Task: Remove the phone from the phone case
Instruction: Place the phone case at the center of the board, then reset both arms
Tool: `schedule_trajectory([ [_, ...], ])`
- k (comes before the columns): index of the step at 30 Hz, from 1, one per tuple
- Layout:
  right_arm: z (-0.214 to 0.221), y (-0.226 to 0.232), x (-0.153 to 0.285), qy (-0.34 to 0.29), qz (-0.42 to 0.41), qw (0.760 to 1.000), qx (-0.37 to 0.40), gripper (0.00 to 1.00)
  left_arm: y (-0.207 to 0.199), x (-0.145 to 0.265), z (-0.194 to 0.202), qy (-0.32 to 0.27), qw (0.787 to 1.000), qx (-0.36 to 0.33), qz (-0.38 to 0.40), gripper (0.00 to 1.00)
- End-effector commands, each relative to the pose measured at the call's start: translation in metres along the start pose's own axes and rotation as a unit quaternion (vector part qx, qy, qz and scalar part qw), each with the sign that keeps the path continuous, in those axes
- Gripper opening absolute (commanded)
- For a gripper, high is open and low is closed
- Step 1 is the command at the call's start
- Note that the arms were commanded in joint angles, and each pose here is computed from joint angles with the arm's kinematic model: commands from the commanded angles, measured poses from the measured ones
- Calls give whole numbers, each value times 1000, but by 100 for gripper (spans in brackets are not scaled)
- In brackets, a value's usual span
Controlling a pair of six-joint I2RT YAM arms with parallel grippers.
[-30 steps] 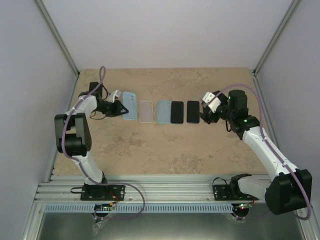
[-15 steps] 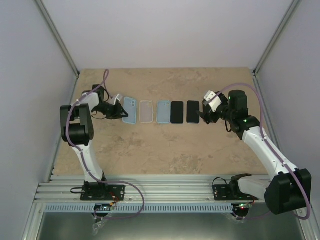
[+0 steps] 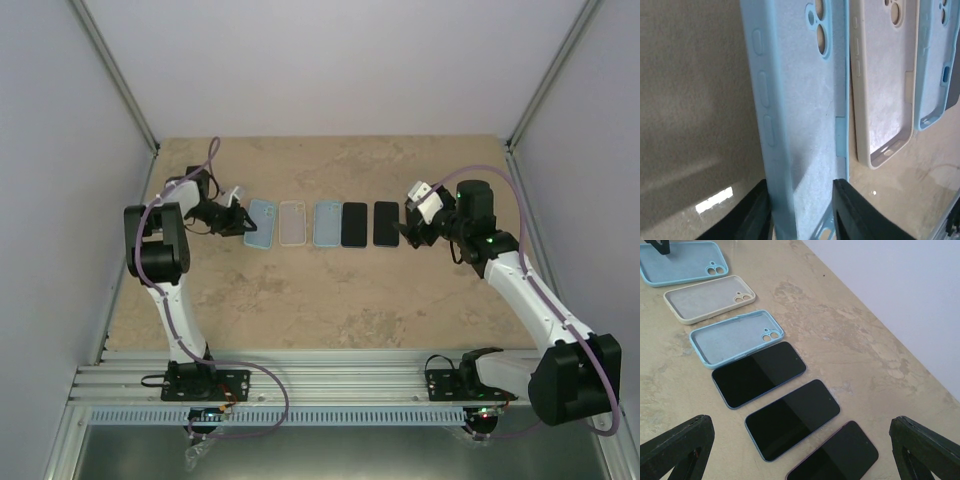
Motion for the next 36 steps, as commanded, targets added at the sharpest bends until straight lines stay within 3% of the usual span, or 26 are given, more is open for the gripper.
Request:
schedule_trajectory([
  [1, 2, -2, -3, -6, 0, 1000, -10, 98, 2, 6, -5, -3, 1000, -6, -22, 38],
  [6, -1, -5, -2, -10, 1, 1000, -14, 98, -4, 19, -10, -22, 999, -18, -45, 52],
  [14, -11, -22, 7, -30, 10, 998, -47, 98, -39, 81, -37, -94, 985, -84, -119, 98],
  [27, -9, -106, 50, -52, 64, 985, -152, 98, -134, 199, -61, -248, 943, -171, -142, 100],
  [33, 25, -135, 71, -63, 76, 966, -238, 98, -147, 225, -44, -307, 923, -169, -159, 99],
  [36, 50, -138, 78, -53, 87, 958, -267, 98, -135, 220, -35, -313, 924, -149, -161, 99],
])
Point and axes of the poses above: each gripper's point midway between its finger pads, its own x axis back along the fingers, its own y axis along the line the jaws close on, z = x × y, the point moved 7 cm from there along x, back along the fingers, and after that the axes turned 5 degrees about x, right-handed, at the moved point
